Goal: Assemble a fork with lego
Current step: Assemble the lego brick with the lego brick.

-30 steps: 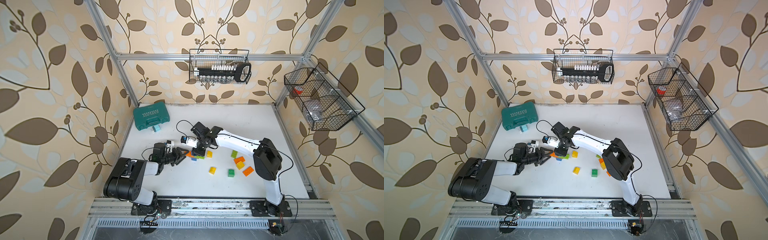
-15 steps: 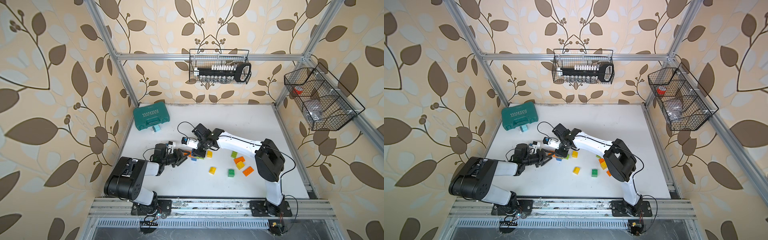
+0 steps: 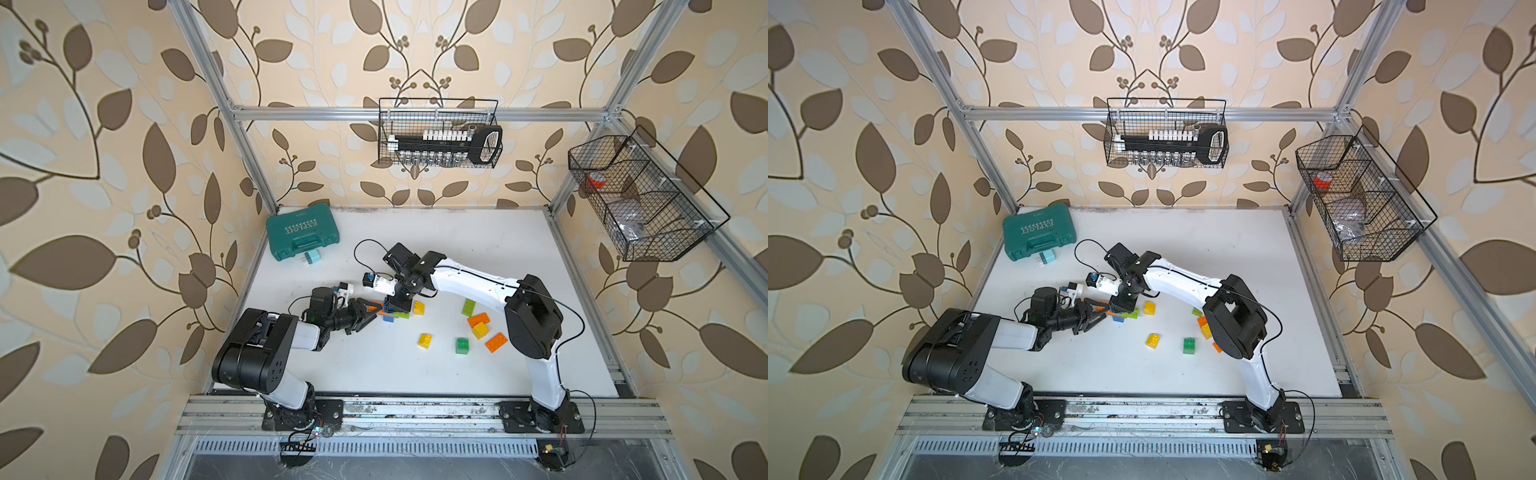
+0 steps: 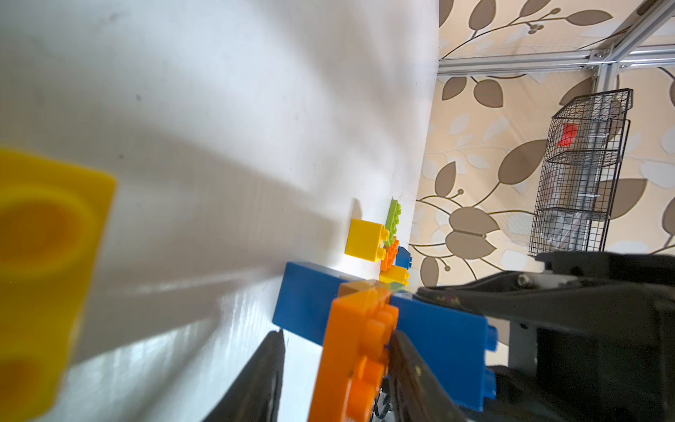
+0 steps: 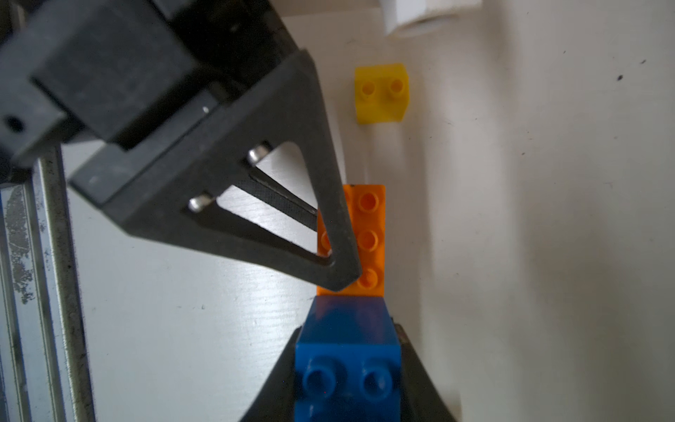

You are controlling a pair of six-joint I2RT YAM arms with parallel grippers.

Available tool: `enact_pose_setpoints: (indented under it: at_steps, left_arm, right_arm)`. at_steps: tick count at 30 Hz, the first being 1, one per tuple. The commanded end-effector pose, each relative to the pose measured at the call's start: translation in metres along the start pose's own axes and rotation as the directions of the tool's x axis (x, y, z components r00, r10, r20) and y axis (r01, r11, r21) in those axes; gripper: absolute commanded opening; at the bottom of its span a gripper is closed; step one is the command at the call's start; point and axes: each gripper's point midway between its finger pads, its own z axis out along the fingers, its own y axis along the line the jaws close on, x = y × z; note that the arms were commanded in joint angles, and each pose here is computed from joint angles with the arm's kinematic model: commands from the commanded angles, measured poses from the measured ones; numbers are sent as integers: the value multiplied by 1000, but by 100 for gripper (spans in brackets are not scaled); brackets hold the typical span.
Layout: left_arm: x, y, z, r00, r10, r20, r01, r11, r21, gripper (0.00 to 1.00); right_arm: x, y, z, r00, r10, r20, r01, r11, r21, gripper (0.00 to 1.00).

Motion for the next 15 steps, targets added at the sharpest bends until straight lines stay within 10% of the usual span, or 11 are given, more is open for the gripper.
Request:
enact_pose_setpoints:
  at_steps: [1,15]
  left_arm:
    - [5,6,1,1000,6,-13,-6,1000,-29,48]
    - [-2,-17,-14,998,59,27,-57,997,-45,54]
  right_arm:
    - [87,12,50,944,87,-319,-119,990,-81,22]
    - [104,2,59,935,11,-354,-15,1000,-8,18]
